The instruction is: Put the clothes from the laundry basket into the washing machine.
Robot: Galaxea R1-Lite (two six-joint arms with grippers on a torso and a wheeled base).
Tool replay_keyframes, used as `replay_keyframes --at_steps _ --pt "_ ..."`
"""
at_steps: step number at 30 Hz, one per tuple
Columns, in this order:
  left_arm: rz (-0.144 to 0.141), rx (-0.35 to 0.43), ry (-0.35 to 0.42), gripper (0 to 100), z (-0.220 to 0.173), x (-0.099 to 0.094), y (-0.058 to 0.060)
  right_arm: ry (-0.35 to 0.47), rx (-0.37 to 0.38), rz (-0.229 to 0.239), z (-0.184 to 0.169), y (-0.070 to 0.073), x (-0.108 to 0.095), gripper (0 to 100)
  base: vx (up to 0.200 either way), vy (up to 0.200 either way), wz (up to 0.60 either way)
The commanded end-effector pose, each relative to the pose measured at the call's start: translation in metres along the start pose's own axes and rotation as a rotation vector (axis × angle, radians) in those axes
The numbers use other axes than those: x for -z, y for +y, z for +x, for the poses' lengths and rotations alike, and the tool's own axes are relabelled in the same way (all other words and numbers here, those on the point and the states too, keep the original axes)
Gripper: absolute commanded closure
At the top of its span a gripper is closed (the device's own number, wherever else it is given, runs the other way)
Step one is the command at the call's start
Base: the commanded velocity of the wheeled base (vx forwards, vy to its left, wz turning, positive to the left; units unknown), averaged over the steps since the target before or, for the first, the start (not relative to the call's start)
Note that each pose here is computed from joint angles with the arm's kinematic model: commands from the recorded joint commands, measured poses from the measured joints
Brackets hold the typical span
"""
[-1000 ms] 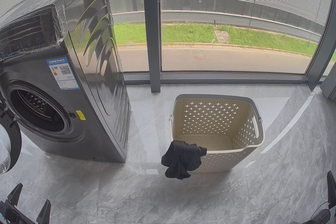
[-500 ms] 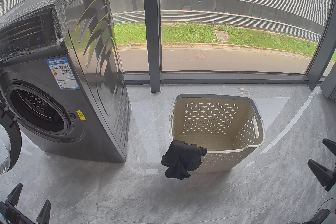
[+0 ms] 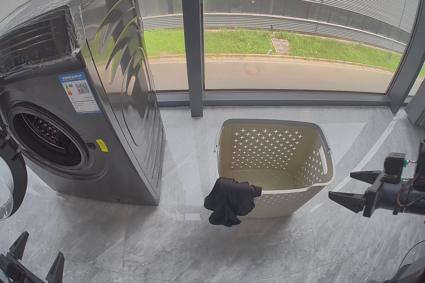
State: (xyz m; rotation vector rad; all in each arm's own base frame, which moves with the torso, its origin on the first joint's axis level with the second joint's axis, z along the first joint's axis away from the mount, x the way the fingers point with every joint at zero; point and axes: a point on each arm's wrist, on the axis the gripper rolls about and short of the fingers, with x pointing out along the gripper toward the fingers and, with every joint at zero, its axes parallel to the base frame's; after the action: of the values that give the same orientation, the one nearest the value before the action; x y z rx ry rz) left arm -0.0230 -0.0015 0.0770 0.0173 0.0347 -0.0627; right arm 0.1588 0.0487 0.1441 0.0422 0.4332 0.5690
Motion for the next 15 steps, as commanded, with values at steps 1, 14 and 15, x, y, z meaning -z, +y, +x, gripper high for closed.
replay_keyframes --at_steps 1,14,15 --pt "0.001 0.001 0.001 0 0.0 0.005 0.0 0.117 -0.025 0.029 0.064 -0.01 0.004 0 0.0 0.0 0.0" --pt "0.0 0.001 0.001 0 0.0 0.005 0.0 0.111 -0.012 -0.01 0.149 -0.008 0.029 0 0.0 0.0 0.0" --pt "0.0 0.001 0.001 0 0.0 0.005 0.0 0.116 -0.009 -0.014 0.152 -0.006 0.032 0 0.0 0.0 0.0"
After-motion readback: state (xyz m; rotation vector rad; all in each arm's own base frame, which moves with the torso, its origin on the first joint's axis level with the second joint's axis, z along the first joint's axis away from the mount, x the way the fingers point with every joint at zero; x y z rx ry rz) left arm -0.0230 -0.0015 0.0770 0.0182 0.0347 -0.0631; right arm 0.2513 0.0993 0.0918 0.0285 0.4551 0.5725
